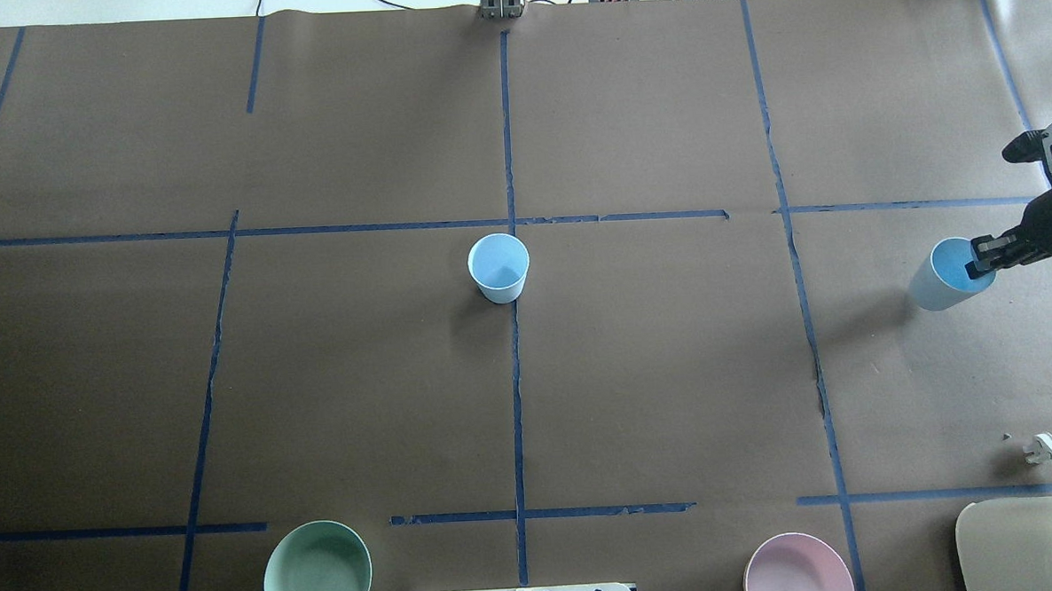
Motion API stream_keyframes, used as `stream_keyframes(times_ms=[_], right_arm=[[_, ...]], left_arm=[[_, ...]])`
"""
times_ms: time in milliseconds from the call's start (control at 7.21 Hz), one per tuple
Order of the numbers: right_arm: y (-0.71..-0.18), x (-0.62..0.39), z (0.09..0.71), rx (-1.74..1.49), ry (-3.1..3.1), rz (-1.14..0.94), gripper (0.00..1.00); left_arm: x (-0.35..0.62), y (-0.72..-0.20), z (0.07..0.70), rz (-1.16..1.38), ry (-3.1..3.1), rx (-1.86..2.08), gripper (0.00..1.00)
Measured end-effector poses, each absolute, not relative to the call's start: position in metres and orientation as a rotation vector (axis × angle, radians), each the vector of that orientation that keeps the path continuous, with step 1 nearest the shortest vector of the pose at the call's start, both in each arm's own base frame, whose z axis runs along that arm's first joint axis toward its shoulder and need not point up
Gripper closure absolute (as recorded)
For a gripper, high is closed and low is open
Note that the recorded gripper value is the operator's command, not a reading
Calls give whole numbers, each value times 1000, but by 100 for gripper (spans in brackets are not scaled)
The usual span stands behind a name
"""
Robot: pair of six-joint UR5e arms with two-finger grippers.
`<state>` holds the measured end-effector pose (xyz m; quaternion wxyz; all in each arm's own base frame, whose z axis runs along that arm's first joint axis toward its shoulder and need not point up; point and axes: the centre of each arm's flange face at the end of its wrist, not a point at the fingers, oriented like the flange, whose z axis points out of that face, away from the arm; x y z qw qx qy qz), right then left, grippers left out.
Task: Stack blue cups with both arms
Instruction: 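Lift the cup with the right gripper and carry it over the center cup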
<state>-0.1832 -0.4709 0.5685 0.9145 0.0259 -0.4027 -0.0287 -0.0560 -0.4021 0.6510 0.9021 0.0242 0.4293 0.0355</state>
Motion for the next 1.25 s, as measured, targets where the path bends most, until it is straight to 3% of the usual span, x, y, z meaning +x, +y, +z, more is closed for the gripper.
stream_keyframes(times_ms=[277,693,1248], right_arm=[[-501,-201,516,35,-862,11,100],[-528,-232,375,-11,-889,155,100],[-484,-397,191,-36,-910,363,100]], left_arm=[[-57,-403,652,75,861,49,0],[-59,-402,633,73,845,44,0],[-59,-398,619,75,844,48,0]])
